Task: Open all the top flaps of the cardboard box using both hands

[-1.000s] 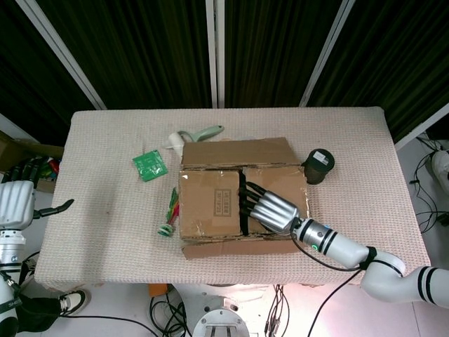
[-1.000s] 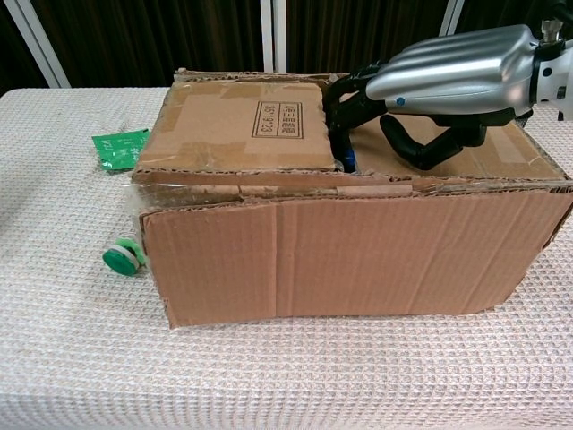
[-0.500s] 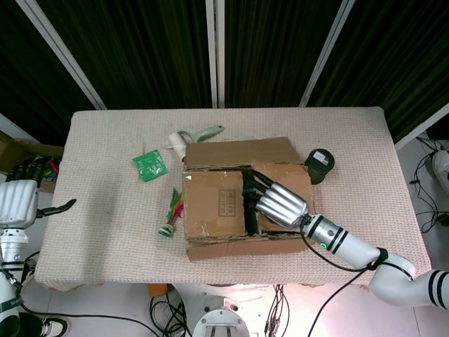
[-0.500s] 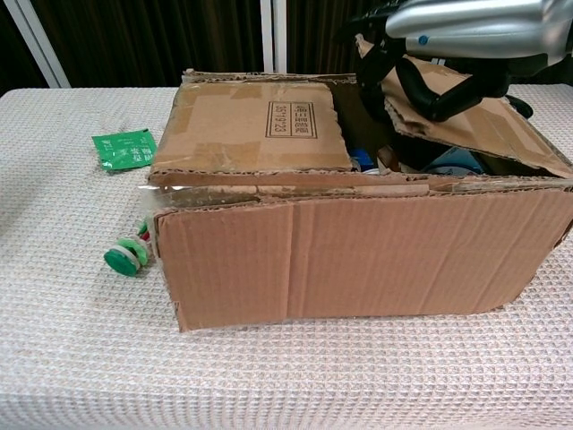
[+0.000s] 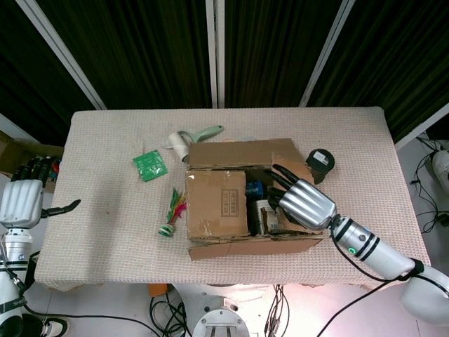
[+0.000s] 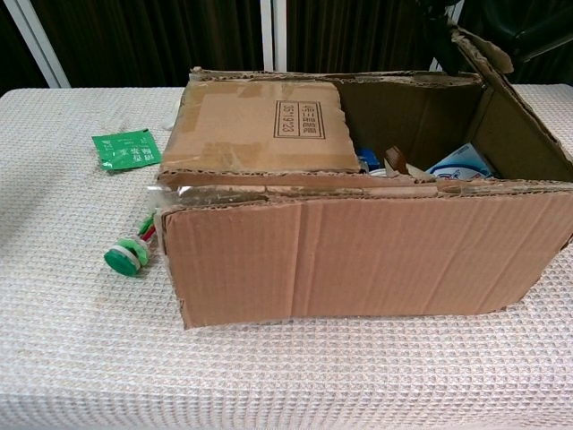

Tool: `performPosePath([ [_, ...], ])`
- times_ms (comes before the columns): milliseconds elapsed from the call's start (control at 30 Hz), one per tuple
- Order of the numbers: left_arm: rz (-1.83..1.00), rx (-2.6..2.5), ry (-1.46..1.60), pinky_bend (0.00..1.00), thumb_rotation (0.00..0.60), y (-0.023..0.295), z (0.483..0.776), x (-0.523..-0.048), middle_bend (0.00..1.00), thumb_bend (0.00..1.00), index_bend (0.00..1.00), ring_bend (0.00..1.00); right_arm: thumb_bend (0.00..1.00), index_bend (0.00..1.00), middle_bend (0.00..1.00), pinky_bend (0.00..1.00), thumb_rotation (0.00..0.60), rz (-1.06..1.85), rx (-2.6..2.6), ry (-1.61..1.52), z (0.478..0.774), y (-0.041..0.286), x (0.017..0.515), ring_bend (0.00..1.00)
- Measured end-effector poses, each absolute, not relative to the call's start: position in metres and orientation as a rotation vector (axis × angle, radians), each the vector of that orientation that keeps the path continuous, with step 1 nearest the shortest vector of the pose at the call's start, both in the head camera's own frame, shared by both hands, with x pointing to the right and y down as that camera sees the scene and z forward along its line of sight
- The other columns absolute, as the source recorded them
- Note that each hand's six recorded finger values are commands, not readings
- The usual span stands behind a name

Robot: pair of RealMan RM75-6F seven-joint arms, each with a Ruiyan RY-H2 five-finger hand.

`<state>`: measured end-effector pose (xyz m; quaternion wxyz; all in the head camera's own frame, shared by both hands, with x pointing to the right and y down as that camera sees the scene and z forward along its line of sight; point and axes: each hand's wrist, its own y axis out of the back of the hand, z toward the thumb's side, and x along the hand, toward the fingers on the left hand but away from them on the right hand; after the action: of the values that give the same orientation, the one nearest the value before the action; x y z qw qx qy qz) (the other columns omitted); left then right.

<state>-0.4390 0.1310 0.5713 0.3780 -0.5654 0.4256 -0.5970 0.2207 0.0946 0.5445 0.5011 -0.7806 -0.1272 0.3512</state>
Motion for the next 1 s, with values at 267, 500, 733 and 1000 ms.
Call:
performPosePath([
  [267, -1.521, -1.457, 1.063, 0.18, 0.341, 0.129, 0.569, -0.426, 0.17, 0.01, 0.13, 0.11, 0.94, 0.39, 0.39, 0.00, 0.600, 0.851, -1.954, -0.417, 0.517, 0.094, 0.251, 0.00],
  [500, -1.512, -1.471, 1.043, 0.18, 0.342, 0.128, 0.570, -0.413, 0.17, 0.01, 0.13, 0.11, 0.93, 0.35, 0.39, 0.00, 0.600, 0.850, -1.977, -0.499, 0.499, 0.095, 0.276, 0.00],
  [733, -1.506, -1.489, 1.034, 0.18, 0.344, 0.128, 0.571, -0.404, 0.17, 0.01, 0.13, 0.11, 0.93, 0.33, 0.41, 0.00, 0.600, 0.905, -2.000, -0.561, 0.492, 0.096, 0.305, 0.00],
  [1000, -1.489, -1.527, 1.033, 0.18, 0.338, 0.129, 0.570, -0.395, 0.17, 0.01, 0.13, 0.11, 0.93, 0.27, 0.42, 0.00, 0.600, 0.914, -1.985, -0.656, 0.478, 0.096, 0.334, 0.00],
])
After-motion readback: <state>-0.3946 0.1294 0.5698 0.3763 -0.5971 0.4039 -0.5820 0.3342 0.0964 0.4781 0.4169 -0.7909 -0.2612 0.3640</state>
